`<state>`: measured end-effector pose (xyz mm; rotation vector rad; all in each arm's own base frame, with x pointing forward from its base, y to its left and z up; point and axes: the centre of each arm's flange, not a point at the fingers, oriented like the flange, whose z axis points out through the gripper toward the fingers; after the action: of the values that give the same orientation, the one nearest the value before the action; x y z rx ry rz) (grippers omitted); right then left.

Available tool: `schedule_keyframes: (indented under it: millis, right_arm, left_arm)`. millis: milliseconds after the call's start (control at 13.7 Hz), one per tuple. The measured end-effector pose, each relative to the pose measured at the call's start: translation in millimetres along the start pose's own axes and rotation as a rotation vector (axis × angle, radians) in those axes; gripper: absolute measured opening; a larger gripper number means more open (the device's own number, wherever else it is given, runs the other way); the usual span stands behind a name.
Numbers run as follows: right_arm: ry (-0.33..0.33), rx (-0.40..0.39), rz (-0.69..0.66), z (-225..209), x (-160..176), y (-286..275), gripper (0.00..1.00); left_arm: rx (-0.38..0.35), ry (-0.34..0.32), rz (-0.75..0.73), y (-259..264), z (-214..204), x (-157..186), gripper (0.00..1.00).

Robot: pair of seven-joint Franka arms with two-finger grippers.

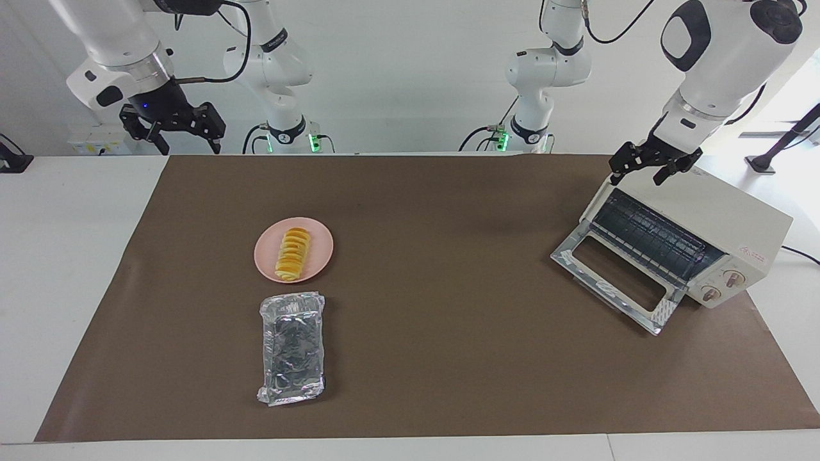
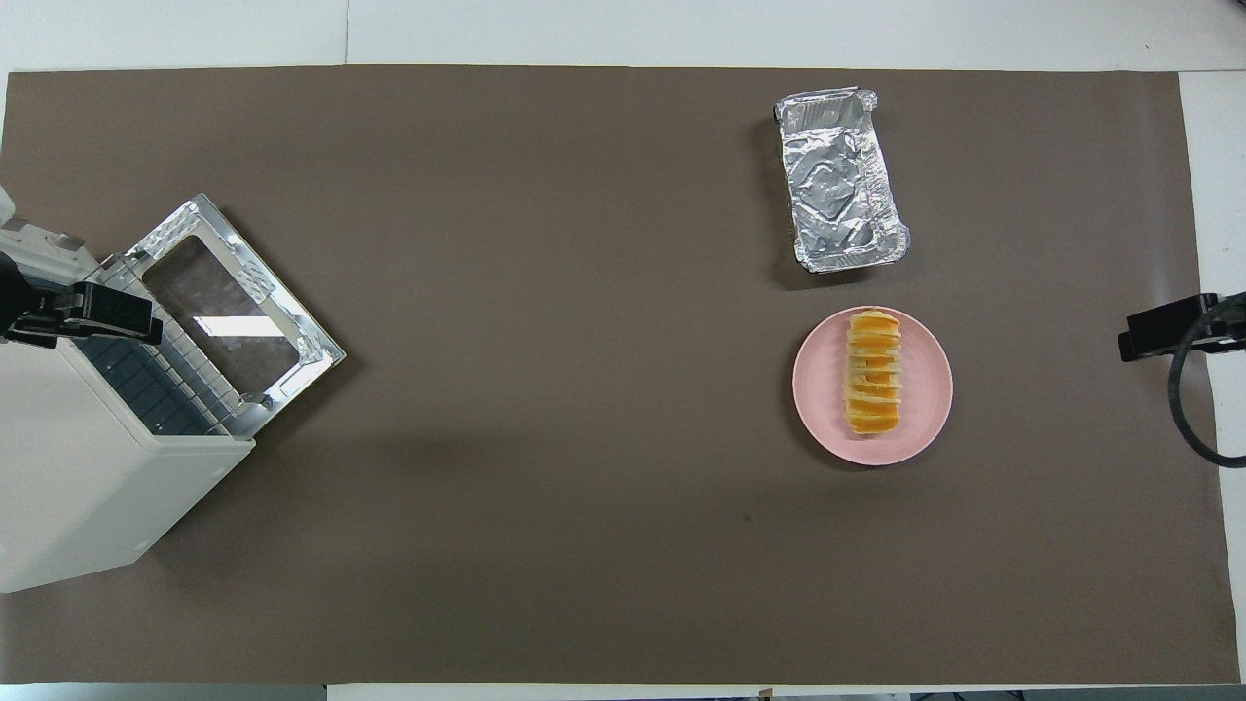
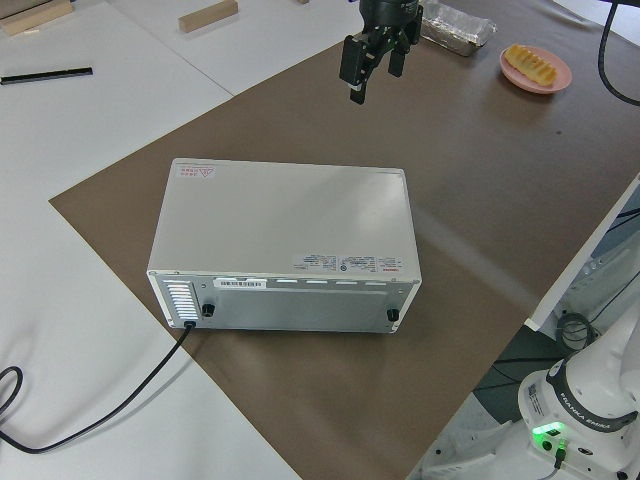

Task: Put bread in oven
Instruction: 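Move the right gripper toward the pink plate of bread slices, then lower the right gripper and grasp the orange bread slices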

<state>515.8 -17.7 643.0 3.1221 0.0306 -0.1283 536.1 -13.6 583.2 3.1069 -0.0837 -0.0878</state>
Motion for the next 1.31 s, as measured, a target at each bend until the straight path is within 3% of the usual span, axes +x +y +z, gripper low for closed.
schedule_keyframes:
  millis: [876, 1314]
  right_arm:
    - [-0.002, 0.0, -0.003, 9.3, 1.8, -1.6, 1.0]
    - [0.031, -0.006, 0.054, 102.9, 23.6, -53.8, 1.0]
  left_arm:
    - [0.0, 0.0, 0.0, 0.0, 0.0, 0.0, 1.0]
    - [0.0, 0.0, 0.0, 0.0, 0.0, 0.0, 1.0]
